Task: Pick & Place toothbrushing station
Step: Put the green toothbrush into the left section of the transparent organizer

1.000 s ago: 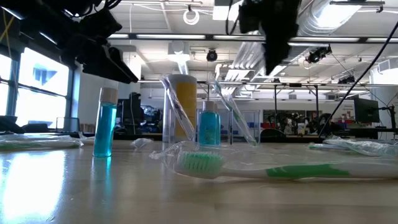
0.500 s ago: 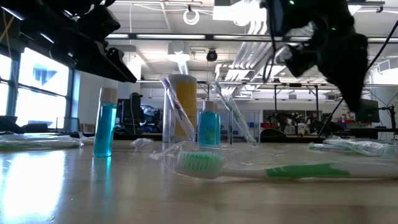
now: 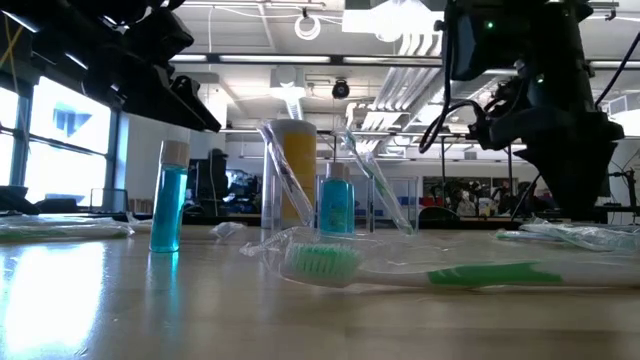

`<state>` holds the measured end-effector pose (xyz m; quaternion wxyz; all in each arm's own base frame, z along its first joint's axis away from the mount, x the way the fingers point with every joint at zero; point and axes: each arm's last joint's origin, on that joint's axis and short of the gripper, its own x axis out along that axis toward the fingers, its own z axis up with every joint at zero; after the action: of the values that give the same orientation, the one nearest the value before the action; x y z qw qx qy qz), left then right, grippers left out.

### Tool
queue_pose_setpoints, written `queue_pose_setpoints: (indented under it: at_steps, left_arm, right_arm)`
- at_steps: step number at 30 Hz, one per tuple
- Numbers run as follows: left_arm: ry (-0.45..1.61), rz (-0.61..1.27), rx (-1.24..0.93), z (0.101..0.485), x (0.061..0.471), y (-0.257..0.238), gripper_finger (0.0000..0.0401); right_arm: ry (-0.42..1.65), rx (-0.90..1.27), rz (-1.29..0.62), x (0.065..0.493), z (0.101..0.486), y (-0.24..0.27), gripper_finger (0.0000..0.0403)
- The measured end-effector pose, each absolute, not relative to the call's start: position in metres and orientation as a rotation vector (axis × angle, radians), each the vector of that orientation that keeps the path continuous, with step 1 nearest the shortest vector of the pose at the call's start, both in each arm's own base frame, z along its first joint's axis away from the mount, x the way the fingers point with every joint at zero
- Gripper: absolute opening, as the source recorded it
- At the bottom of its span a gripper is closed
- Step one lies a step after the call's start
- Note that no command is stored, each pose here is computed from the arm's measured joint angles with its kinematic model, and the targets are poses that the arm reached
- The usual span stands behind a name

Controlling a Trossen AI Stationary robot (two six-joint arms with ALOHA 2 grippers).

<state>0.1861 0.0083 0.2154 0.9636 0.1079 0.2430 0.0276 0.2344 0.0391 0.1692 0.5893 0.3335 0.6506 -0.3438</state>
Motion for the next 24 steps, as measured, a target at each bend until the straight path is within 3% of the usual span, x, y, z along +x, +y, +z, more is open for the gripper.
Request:
queue_pose_setpoints:
  at_steps: [10,24]
  left_arm:
    - [0.520,0.056,0.207,0.213,0.185,0.008,0.0244]
    - [0.502,0.054,0.220,0.214,0.186,0.008,0.0244]
  right_arm:
    - [1.502,0.803,-0.887,0.230,0.163,0.042,0.0140]
    - [1.465,0.904,-0.917,0.208,0.124,0.044,0.0140]
